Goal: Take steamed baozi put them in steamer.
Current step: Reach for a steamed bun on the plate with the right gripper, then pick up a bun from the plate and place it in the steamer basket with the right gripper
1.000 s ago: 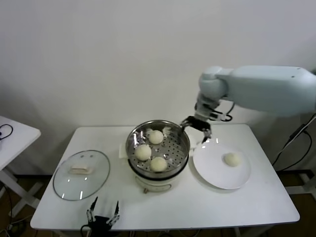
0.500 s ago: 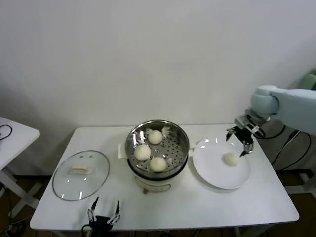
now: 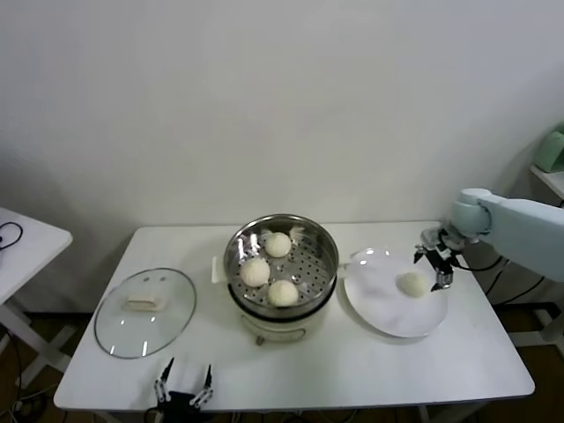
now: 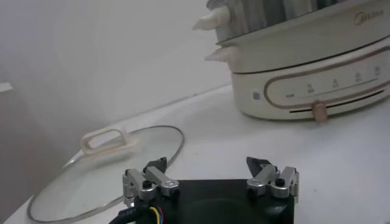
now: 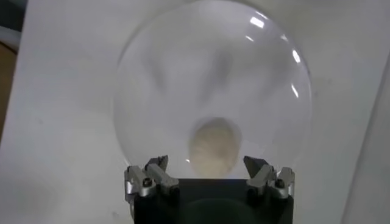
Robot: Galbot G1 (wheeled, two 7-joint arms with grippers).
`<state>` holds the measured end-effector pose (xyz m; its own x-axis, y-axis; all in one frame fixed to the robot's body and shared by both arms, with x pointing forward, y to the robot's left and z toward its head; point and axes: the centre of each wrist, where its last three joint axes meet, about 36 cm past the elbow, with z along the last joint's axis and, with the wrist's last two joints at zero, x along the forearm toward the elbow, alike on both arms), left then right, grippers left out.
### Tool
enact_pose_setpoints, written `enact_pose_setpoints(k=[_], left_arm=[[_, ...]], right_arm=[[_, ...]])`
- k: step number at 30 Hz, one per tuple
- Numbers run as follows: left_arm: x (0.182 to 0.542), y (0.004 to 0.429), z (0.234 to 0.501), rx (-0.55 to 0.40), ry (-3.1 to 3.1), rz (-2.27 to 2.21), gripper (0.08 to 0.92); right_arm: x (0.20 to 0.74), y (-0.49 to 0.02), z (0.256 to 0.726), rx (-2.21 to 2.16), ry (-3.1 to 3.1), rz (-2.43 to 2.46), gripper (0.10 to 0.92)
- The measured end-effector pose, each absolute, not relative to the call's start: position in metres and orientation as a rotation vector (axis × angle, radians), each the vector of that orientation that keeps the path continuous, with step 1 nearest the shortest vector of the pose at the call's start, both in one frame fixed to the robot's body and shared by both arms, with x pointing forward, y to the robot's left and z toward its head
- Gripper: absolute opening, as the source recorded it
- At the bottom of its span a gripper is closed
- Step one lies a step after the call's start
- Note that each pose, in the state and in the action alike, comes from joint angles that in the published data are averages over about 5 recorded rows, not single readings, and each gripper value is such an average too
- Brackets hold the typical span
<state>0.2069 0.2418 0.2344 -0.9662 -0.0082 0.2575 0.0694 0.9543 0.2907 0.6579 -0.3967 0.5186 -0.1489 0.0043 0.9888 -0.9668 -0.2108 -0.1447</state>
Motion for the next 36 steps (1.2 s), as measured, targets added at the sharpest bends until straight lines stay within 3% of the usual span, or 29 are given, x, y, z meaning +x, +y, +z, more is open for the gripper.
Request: enact_pose_setpoints(k=[15,24,30,36], left_arm=[[0.207,0.242,0.231,-0.052,-2.844,-0.443,0.823],[0.207,0.244,0.23,-0.054,-2.845,-0.448,0.823],[0.205,0.244,0.231,-0.054,-2.846,-0.45,0.823],[0.205,0.243,0.234,-0.055,-2.852,-0.45,0.823]], right_arm=[[0.668,-0.398,0.468,1.222,-1.211,1.478,0.814],[0.669,-0.399,0.464,1.216,-1.216,1.473,0.621],[0.67,-0.398,0.477,1.214,-1.23,1.459,0.586],[0.677,-0.384,0.532,1.241,-1.26,1.481,0.585]])
